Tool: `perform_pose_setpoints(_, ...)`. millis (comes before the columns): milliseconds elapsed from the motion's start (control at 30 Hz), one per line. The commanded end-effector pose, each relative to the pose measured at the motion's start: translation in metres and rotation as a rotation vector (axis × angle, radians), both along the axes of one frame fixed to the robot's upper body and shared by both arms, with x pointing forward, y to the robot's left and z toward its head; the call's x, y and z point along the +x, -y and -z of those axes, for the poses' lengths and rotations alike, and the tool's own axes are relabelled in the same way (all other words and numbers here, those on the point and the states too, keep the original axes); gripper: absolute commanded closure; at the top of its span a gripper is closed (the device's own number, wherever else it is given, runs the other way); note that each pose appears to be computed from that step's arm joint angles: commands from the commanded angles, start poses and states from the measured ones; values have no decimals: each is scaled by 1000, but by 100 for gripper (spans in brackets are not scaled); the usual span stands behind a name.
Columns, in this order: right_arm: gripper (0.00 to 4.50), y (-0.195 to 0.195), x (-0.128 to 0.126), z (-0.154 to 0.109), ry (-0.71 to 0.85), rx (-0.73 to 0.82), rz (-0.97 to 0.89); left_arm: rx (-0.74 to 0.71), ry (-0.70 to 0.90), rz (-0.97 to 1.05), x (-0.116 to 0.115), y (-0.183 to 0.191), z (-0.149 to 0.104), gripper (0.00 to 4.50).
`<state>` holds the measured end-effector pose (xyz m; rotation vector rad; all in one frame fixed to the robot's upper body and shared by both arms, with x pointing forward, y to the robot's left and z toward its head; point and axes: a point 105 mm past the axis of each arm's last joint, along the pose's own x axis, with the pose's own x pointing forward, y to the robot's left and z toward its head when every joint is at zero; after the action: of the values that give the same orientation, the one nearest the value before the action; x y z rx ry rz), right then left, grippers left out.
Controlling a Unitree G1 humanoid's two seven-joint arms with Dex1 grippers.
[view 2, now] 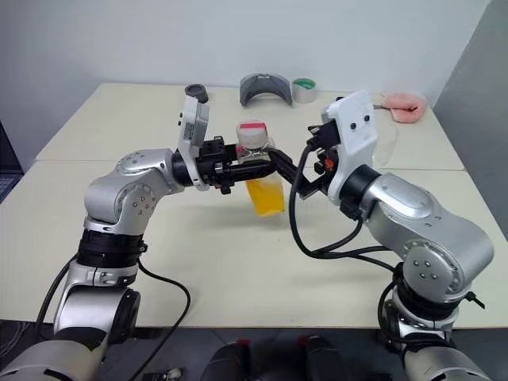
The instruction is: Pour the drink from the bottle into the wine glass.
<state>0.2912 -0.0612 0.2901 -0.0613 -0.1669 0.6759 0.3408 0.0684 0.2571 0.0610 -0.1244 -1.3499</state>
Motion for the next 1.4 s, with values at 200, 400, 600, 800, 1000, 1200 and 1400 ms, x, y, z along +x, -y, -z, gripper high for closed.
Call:
perform_pose_setpoints(200, 1, -16, -13, -17, 63, 69, -115, -9, 80, 43, -1, 7, -17, 253)
perform_pose_setpoints(400, 1, -23, -10, -22, 87, 59, -148, -10, 85, 46, -1, 9, -17, 253)
perform_pose_setpoints(600, 1, -27, -3, -25, 103, 31, -153, -13, 94, 50, -4, 10, -19, 253)
perform_pose_setpoints(800, 1, -35, -4, -24, 98, 51, -183, -9, 97, 45, -4, 9, -18, 253)
perform_pose_setpoints(1000, 1, -38, -6, -25, 99, 61, -204, -8, 97, 42, -3, 9, -19, 253)
perform_pose_setpoints(1200, 95, -39, -5, -22, 95, 44, -205, -2, 106, 51, -4, 11, -19, 253)
perform_pose_setpoints(1400, 271, -38, -6, -19, 96, 25, -206, -5, 111, 50, -2, 11, -21, 253)
